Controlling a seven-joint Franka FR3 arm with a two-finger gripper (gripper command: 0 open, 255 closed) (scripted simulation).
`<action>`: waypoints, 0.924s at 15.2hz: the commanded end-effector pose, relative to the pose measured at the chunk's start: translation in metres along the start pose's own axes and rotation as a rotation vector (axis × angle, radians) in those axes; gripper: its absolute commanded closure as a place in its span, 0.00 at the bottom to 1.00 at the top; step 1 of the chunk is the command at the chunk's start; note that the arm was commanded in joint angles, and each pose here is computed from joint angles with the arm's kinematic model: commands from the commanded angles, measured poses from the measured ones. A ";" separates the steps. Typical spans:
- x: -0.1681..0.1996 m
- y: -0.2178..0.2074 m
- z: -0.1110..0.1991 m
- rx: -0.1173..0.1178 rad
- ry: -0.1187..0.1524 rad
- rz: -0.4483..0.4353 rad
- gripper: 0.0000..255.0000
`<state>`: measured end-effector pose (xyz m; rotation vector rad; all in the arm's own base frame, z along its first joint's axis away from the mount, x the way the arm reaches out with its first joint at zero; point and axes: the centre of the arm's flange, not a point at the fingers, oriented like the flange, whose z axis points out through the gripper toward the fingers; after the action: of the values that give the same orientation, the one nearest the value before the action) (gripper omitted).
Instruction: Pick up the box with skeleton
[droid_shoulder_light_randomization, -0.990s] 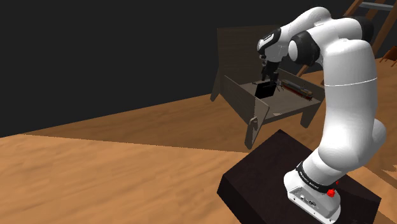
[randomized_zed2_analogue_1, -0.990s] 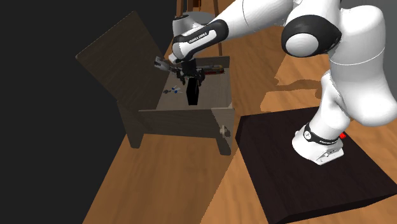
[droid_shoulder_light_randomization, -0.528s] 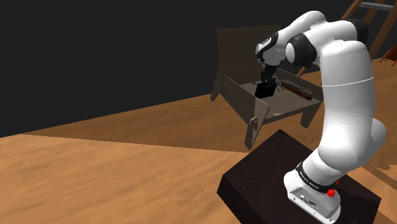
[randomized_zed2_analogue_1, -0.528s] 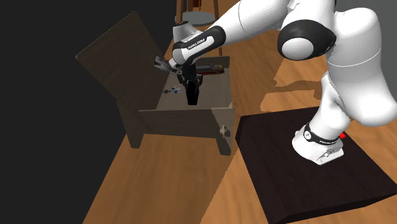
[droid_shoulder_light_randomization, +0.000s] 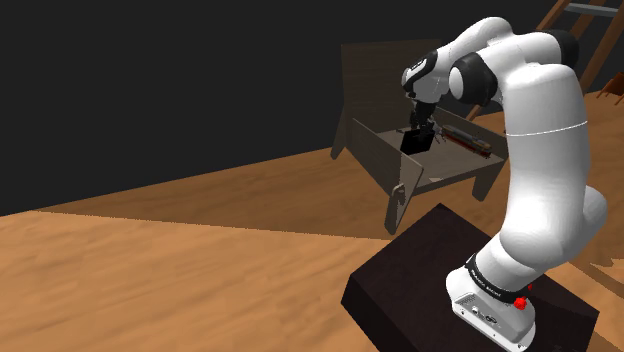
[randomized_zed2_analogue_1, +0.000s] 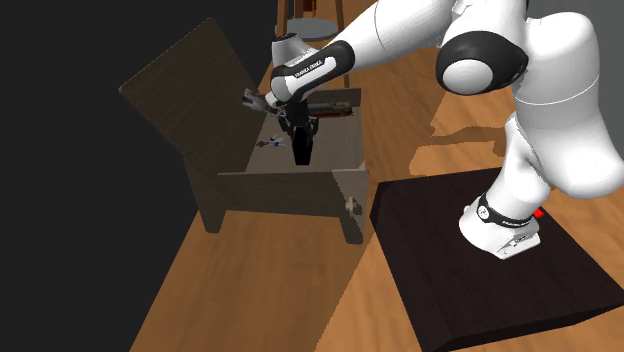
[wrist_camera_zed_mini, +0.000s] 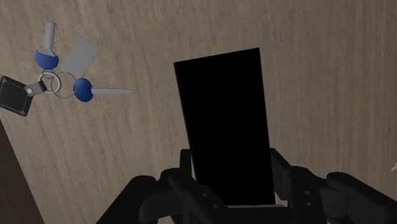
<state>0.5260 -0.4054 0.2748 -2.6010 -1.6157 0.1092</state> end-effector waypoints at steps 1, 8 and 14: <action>-0.001 -0.001 -0.004 0.001 0.000 0.001 1.00; -0.002 -0.005 -0.041 0.001 0.000 0.001 1.00; -0.002 -0.008 -0.073 0.001 0.000 0.001 1.00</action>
<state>0.5257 -0.4063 0.3421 -2.6004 -1.6139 0.1106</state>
